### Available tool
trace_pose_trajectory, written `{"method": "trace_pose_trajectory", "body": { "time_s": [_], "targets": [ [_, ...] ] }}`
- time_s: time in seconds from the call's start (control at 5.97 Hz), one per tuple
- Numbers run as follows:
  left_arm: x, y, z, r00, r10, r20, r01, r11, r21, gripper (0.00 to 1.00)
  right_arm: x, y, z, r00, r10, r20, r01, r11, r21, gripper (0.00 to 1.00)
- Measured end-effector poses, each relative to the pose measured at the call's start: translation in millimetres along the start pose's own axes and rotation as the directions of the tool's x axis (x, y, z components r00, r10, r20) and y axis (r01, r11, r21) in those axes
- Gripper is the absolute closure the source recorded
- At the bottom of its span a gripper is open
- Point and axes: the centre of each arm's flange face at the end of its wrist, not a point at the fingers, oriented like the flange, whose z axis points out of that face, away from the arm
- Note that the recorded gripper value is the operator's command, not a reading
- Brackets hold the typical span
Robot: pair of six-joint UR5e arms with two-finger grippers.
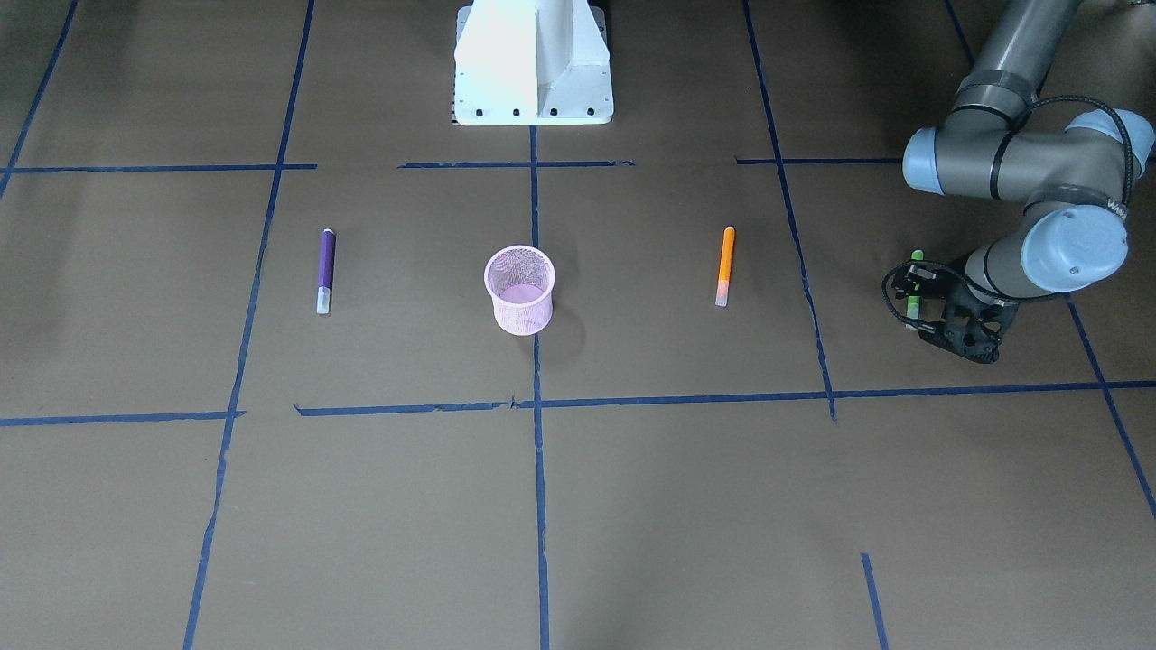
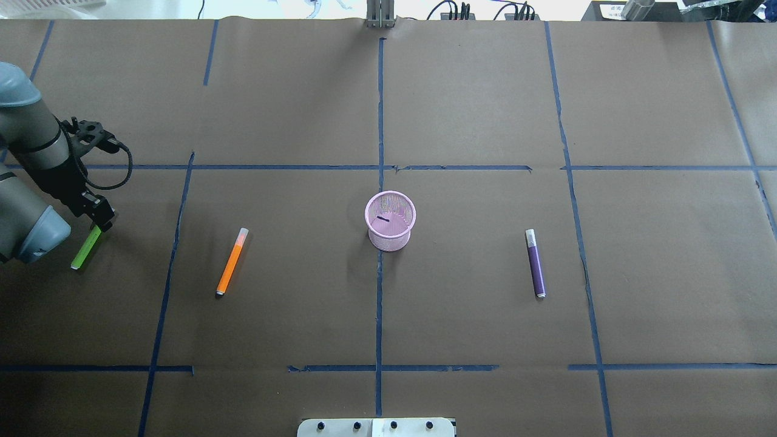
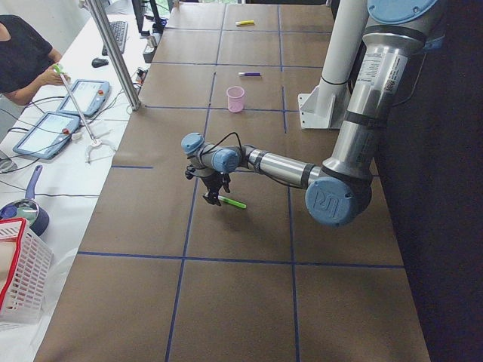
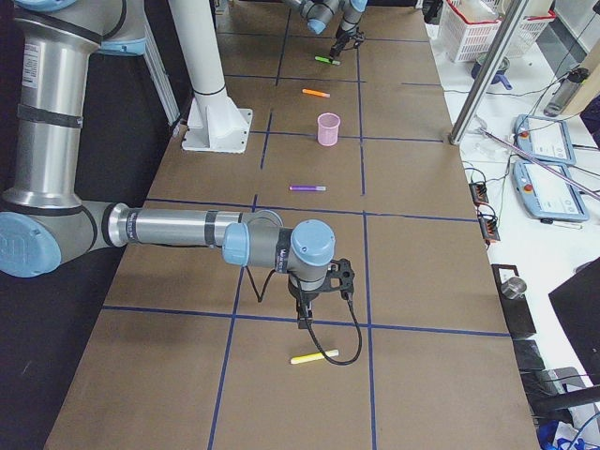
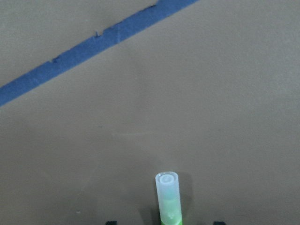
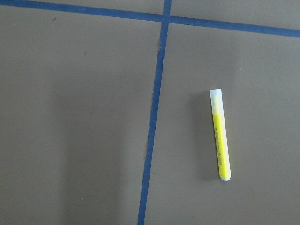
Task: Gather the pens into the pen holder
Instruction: 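Close the left gripper on the green marker's cap end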
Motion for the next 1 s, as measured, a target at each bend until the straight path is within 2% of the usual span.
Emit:
{"method": "trace_pose_trajectory", "body": {
  "time_s": [0.33,0.5,0.67,0.84,1.0],
  "targets": [
    [4.3,0.6,7.0,1.0,0.007,0.0,-0.007,1.0,-0.012,0.3,0.0,-0.1,-0.1,1.0,-0.001,0.0,0.001,1.0,0.0,0.0],
    [4.6,1.1,8.9,1.0,0.008,0.0,-0.008,1.0,-0.015,0.59,0.0,-0.1,0.0,1.0,-0.002,-0.001,0.002,1.0,0.0,0.0],
    [4.2,1.7,9.6,1.0,0.007,0.001,-0.007,1.0,-0.017,0.72,-0.1,-0.2,0.0,1.0,-0.002,0.0,0.002,1.0,0.0,0.0],
    [3.7,2.6,10.4,1.0,0.007,0.001,-0.007,1.0,-0.018,0.91,-0.2,-0.2,0.0,1.0,-0.004,0.0,0.004,1.0,0.001,0.0],
    [4.3,2.9,9.9,1.0,0.008,0.001,-0.008,1.0,-0.016,1.0,-0.3,-0.5,-0.2,1.0,-0.005,0.0,0.005,1.0,0.001,0.0]
  ]
}}
